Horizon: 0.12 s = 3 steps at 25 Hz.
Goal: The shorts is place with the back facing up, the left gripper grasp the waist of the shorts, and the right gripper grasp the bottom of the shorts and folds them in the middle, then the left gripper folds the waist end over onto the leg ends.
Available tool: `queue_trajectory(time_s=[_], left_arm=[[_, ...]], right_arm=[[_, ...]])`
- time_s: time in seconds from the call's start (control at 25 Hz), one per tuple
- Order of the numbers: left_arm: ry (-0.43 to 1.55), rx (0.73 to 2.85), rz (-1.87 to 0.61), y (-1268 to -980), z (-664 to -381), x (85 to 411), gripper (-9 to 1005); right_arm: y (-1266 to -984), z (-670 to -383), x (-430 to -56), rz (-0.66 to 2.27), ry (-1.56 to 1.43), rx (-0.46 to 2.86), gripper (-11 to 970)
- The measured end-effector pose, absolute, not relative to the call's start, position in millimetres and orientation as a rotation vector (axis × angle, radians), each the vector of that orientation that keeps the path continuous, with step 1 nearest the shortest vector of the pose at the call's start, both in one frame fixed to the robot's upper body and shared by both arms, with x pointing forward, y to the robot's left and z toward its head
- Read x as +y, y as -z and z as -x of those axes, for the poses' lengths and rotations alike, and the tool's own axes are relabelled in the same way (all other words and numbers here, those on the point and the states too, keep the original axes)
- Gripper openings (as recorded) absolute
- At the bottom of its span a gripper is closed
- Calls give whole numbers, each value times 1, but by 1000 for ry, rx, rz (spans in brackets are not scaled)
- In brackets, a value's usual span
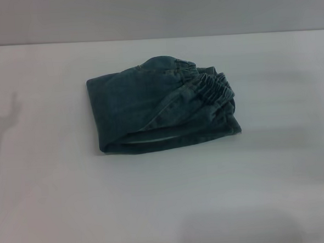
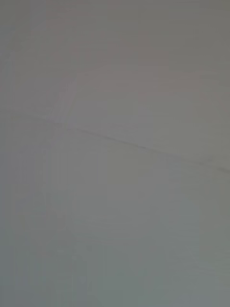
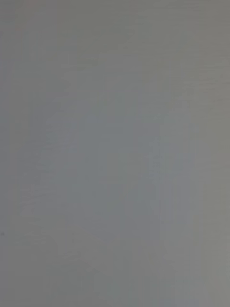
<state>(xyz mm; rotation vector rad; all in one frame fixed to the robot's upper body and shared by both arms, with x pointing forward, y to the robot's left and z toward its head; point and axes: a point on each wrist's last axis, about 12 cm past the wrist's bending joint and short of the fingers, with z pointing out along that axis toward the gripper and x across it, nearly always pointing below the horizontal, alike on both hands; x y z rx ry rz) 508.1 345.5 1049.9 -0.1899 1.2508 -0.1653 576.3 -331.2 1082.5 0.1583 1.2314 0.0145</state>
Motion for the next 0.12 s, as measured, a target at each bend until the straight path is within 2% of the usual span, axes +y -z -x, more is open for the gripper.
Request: queue_trajectory(time_s=[0.12], left_arm=[[168,1251,186,-1050,-508,345,825]], right_arm=[[-1082,-576,-331,-160,-17,1233,581]])
